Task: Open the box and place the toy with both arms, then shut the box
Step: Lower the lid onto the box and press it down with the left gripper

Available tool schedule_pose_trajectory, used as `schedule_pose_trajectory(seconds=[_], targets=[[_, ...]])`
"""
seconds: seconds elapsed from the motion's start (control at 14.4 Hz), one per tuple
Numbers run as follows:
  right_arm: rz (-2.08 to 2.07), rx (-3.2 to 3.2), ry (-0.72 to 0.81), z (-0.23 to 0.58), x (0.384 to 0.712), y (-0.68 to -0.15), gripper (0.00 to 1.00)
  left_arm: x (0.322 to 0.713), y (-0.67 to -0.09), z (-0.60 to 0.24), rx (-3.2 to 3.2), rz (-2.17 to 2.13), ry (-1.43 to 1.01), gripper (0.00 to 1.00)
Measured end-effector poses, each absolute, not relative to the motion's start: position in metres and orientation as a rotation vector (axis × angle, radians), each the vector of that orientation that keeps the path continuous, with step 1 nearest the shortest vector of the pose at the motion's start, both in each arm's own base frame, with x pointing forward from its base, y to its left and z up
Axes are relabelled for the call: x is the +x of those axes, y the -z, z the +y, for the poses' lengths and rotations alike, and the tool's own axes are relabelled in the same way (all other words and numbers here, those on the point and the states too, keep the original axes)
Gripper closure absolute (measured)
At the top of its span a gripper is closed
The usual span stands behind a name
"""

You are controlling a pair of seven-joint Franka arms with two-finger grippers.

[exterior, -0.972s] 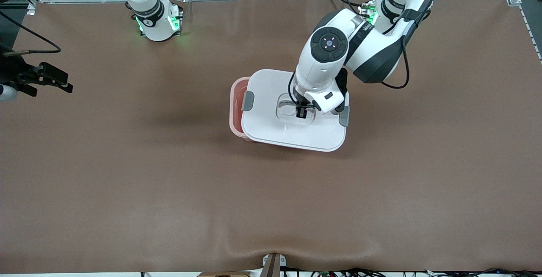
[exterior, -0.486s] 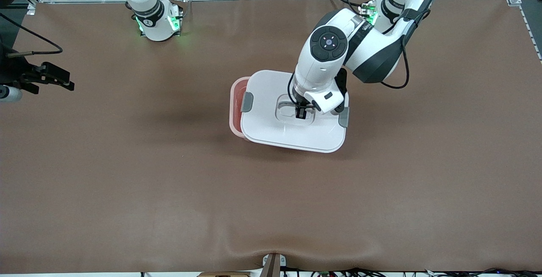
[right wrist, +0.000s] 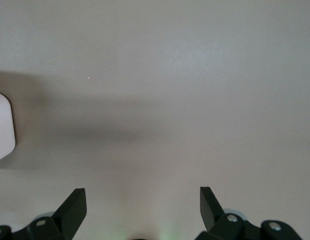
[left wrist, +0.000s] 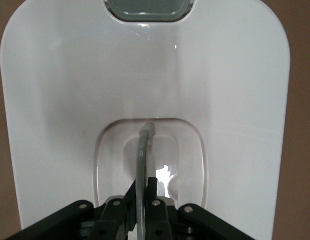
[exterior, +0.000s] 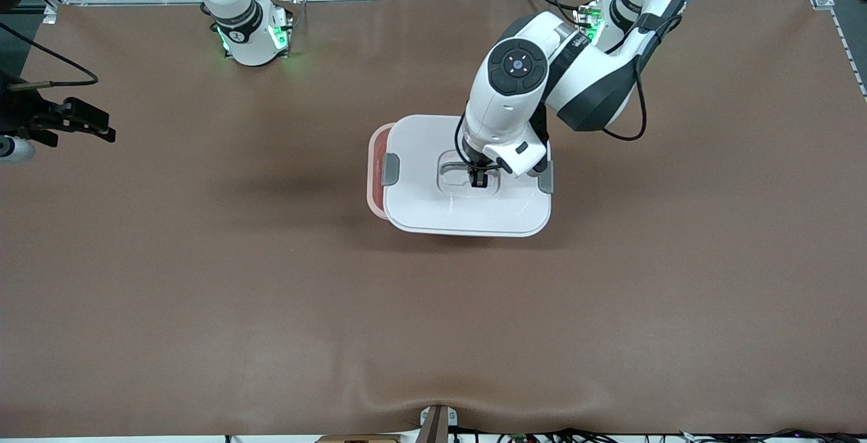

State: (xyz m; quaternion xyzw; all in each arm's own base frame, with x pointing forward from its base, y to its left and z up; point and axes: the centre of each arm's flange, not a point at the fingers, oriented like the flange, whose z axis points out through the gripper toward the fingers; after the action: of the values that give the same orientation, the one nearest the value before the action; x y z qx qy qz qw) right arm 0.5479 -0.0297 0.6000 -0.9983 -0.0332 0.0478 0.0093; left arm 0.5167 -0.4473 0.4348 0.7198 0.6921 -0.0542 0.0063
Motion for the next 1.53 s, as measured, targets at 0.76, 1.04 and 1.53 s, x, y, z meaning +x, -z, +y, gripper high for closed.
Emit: schedule_pose_trajectory(seconds=[0.76,1.04,1.53], targets=[[-0.102,-3.121,-0.127,-0.031,0.55,-0.603,0.0,0.478,-0.417,-0.505,2.132,2.225,-0.134,0.93],[-0.101,-3.123,-0.117,-0.031,0.551,-0.607,0.0,0.465,-0.402,-0.521,2.182,2.182,-0.159,0.93],[-0.1,-3.123,-0.119,-0.031,0.551,-0.606,0.0,0.462,-0.383,-0.527,2.21,2.179,-0.153,0.93]])
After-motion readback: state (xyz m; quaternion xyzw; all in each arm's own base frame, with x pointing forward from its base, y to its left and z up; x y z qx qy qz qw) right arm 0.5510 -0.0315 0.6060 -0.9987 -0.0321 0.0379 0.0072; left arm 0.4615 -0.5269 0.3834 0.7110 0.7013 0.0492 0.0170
